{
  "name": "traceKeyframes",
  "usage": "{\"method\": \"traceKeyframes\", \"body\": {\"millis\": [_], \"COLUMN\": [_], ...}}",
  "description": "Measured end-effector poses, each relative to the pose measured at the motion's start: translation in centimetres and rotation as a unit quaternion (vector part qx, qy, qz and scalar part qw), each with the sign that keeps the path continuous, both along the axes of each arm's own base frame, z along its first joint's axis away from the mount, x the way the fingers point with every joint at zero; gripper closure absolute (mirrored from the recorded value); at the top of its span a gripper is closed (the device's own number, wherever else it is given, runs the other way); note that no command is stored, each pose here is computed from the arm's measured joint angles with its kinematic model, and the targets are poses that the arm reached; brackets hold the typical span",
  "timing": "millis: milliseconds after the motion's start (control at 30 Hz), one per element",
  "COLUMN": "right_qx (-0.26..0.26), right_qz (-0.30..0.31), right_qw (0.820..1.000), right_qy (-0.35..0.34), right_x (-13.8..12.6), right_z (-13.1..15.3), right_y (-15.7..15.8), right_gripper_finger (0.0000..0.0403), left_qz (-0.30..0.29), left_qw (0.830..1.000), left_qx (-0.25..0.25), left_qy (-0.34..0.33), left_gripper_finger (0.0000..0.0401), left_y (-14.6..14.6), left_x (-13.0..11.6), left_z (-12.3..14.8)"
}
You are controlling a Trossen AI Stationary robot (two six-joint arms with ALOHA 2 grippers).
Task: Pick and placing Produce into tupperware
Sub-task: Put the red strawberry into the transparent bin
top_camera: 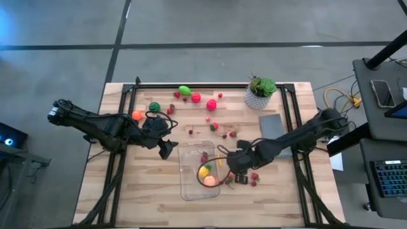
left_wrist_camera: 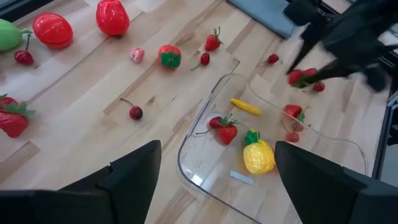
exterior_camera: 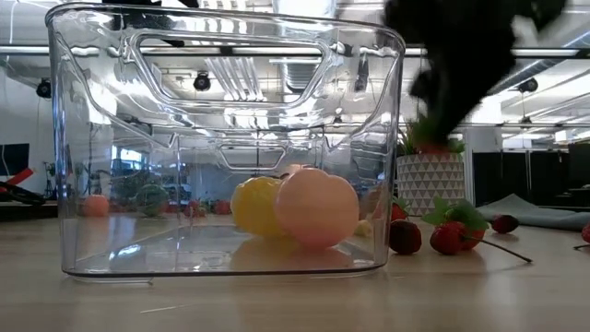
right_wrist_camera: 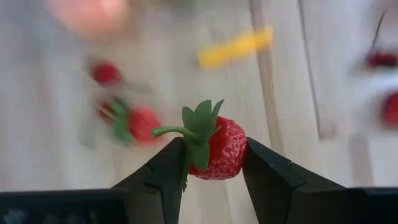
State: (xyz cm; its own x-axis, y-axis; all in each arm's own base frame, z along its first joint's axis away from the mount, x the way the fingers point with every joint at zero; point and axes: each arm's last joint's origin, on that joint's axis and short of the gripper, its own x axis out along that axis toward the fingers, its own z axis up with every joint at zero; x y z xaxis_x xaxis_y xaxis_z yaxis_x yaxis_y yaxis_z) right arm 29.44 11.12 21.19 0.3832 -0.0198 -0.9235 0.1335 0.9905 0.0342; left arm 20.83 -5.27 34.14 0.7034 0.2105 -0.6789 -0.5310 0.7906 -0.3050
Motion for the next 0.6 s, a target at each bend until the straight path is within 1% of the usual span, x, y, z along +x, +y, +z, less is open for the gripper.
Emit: {"method": "traceKeyframes", "body": {"millis": [100,200,300,400,500,600], "right_qx": [0.013,0.03,0.072,0.101,0.117,0.124], "right_qz": [0.006,0.001,-0.005,0.004,0.01,0.011], "right_qw": [0.998,0.993,0.988,0.986,0.986,0.988], "right_qy": [-0.059,-0.116,-0.137,-0.131,-0.116,-0.094], "right_x": [1.2,2.5,4.1,6.1,8.1,9.7], "right_z": [4.0,7.7,9.5,9.4,8.3,6.8], "right_y": [0.0,-0.9,-2.3,-3.4,-3.6,-3.4], "right_gripper_finger": [0.0264,0.0264,0.0264,0.0264,0.0264,0.0256], "left_qz": [0.0,0.0,-0.001,-0.006,-0.011,-0.016], "left_qw": [1.0,1.0,1.0,0.999,0.999,0.999], "left_qx": [0.002,0.006,0.008,0.009,0.013,0.011], "left_qy": [0.007,0.021,0.029,0.032,0.041,0.032], "left_gripper_finger": [0.0102,0.0102,0.0102,0.0102,0.0102,0.0102], "left_y": [0.0,0.1,0.1,0.1,0.0,0.0], "left_x": [-0.1,-0.3,-0.6,-1.0,-1.5,-2.2], "left_z": [-0.1,-0.3,-0.3,-0.2,-0.2,0.2]}}
